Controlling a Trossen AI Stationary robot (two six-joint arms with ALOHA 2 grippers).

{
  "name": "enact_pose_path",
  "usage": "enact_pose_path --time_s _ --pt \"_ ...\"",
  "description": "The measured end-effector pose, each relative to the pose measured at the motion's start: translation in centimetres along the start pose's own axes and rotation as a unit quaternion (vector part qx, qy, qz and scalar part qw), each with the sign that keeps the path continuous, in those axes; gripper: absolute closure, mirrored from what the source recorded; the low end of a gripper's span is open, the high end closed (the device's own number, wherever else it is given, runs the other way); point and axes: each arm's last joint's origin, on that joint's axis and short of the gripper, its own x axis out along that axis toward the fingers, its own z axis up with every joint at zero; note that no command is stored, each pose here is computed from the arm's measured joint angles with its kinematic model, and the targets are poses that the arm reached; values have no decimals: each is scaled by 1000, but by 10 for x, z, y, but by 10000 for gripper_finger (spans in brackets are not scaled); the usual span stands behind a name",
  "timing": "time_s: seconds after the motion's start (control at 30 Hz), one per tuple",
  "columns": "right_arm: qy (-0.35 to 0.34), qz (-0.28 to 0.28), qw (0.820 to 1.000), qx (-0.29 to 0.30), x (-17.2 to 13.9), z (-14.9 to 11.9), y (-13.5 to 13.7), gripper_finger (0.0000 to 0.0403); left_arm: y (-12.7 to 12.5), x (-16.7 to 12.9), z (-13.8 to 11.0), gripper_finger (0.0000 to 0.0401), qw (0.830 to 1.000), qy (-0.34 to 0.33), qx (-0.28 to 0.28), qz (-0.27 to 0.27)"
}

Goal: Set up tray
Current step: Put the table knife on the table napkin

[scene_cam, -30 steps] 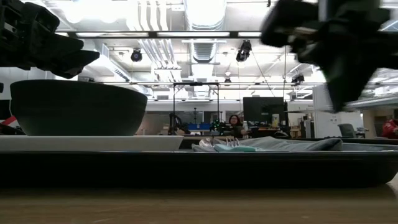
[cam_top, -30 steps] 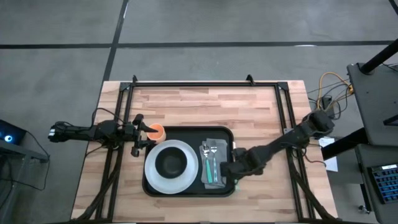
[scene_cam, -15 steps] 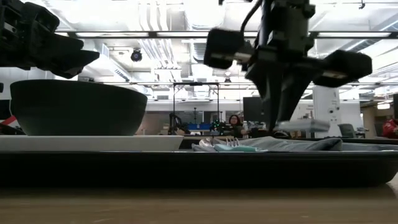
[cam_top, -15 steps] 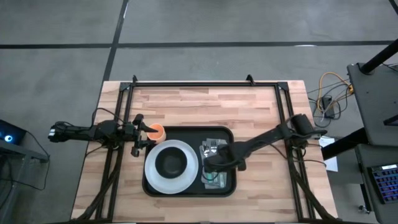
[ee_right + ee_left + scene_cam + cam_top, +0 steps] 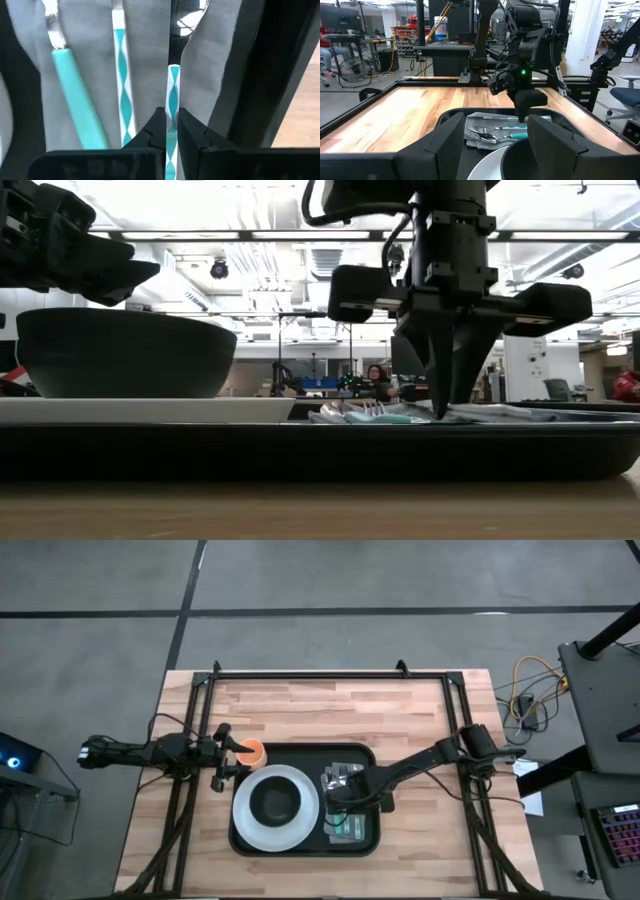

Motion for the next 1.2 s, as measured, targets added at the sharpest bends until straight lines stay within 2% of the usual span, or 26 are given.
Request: enact_pose_path --time_s 0.2,0.37,0.6,0.93,1.2 --pt "-3 -7 1000 10 10 3 -6 390 0 0 0 203 1000 0 0 0" --pt "4 15 1000 13 20 5 -9 390 0 0 0 203 1000 0 0 0" --pt "4 14 1000 20 24 6 -12 387 0 0 0 203 1000 0 0 0" --pt "4 21 1000 17 20 4 -7 318 0 0 0 203 1000 0 0 0" --pt "3 24 1000 13 18 3 -4 299 0 0 0 203 1000 0 0 0"
